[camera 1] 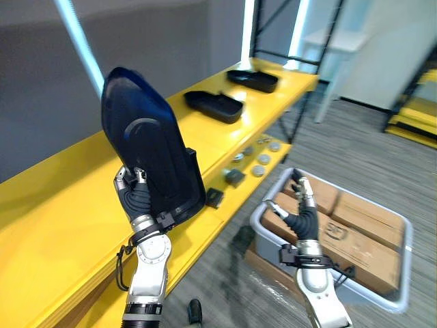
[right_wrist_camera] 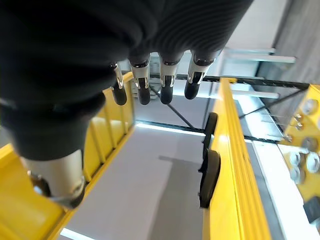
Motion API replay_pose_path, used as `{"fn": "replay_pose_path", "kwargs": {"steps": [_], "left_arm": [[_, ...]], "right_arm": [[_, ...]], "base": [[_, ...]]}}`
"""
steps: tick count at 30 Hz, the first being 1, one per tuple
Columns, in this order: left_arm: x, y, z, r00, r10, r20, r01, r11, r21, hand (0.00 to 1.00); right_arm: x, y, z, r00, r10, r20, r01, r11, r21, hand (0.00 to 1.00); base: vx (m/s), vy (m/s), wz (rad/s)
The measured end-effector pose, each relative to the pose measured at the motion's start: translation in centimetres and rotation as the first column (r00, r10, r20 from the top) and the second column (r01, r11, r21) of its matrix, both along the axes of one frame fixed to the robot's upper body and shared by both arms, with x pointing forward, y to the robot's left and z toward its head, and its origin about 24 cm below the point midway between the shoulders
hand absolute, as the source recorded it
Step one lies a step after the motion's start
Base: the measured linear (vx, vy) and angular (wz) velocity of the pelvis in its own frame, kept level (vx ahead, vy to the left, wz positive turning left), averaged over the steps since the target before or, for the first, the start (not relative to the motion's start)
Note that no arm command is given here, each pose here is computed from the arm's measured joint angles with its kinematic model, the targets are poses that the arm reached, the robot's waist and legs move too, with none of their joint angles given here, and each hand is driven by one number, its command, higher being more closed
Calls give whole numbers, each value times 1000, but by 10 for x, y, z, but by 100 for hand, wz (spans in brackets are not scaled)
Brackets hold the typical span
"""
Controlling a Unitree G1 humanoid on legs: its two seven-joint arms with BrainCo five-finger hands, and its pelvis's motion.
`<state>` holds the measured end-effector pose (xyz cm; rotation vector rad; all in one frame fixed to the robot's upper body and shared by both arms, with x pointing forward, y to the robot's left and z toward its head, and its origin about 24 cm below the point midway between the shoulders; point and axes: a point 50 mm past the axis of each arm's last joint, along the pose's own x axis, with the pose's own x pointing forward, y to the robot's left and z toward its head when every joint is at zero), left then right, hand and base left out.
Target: Walk over and take plastic housings, then place them on the shelf
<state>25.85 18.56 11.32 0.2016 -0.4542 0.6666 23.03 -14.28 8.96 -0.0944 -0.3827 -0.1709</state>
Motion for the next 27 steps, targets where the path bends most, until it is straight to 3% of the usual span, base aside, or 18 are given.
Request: {"fn": "replay_pose_path", "kwargs": {"steps": [4,9,13,18,27], "left_arm": [[-26,7,21,991,96,90,-111,978,177,100],[-32,7,40,980,61,188,-105,968,229,100],[-34,10,40,979,9,204,-45,984,171,100],[-36,4,42,969,-103,226,73,988,136,100],[-42,9,26,957,-239,165,243,970,-4,100]], "right_arm": [[0,3,0,1000,-7,-1,7,995,95,0],[3,-6,4,998,-65,17,62,986,156,0],[11,-6,17,996,-57,72,45,986,159,0],[13,-25,36,976,-147,158,126,983,136,0],[2,-49,64,942,-186,279,168,982,85,0]], "base": [[233,155,95],[256,171,187],[272,-88,173],[246,-236,133],[144,-128,25]]}}
